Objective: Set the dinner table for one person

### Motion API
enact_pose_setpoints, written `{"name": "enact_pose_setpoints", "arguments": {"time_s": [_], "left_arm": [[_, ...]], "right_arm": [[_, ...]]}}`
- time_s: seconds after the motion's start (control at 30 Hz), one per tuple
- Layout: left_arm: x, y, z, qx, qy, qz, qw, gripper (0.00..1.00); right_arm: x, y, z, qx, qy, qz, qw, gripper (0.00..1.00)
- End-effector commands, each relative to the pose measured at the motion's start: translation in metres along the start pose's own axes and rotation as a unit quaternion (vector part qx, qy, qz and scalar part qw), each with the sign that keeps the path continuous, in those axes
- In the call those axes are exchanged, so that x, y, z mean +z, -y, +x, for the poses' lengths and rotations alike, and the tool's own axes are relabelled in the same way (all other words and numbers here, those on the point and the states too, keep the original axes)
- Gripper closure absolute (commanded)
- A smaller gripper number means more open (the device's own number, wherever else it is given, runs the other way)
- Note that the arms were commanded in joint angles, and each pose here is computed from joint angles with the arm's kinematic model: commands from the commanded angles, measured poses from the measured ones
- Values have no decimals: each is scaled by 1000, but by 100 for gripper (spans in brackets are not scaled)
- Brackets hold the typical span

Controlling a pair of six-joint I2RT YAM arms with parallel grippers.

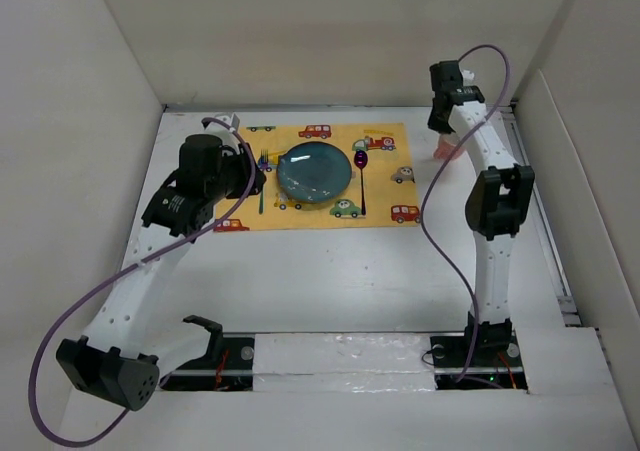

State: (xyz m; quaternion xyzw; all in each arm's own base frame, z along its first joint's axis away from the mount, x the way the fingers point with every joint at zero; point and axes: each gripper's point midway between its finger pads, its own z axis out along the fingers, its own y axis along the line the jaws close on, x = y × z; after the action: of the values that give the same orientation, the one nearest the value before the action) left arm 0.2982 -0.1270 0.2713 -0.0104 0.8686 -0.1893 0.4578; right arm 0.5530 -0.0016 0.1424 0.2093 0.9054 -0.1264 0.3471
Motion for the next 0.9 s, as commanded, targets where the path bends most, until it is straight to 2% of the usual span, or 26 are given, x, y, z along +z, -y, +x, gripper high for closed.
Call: {"name": "enact_pose_setpoints", "arguments": {"time_s": [0.0,0.17,0.4,0.47,0.87], "left_arm": [[-3,13,-23,23,30,23,999,66],[6,11,-22,20,17,17,1000,66],[10,8,-18,30,13,3,999,66],[12,6,-19,33,11,-6,999,66],[16,0,-17,35,8,-19,999,67]], "right_arm": [[-106,-39,-96,23,149,-99,984,100],[-103,-90,-83,-3,126,-153,980,100],[-89,-142,-65,-8,126,-201,971,100],[-98,-159,-67,-9,136,-219,966,100],[-50,-193,-25,-12,89,-237,967,100]]}}
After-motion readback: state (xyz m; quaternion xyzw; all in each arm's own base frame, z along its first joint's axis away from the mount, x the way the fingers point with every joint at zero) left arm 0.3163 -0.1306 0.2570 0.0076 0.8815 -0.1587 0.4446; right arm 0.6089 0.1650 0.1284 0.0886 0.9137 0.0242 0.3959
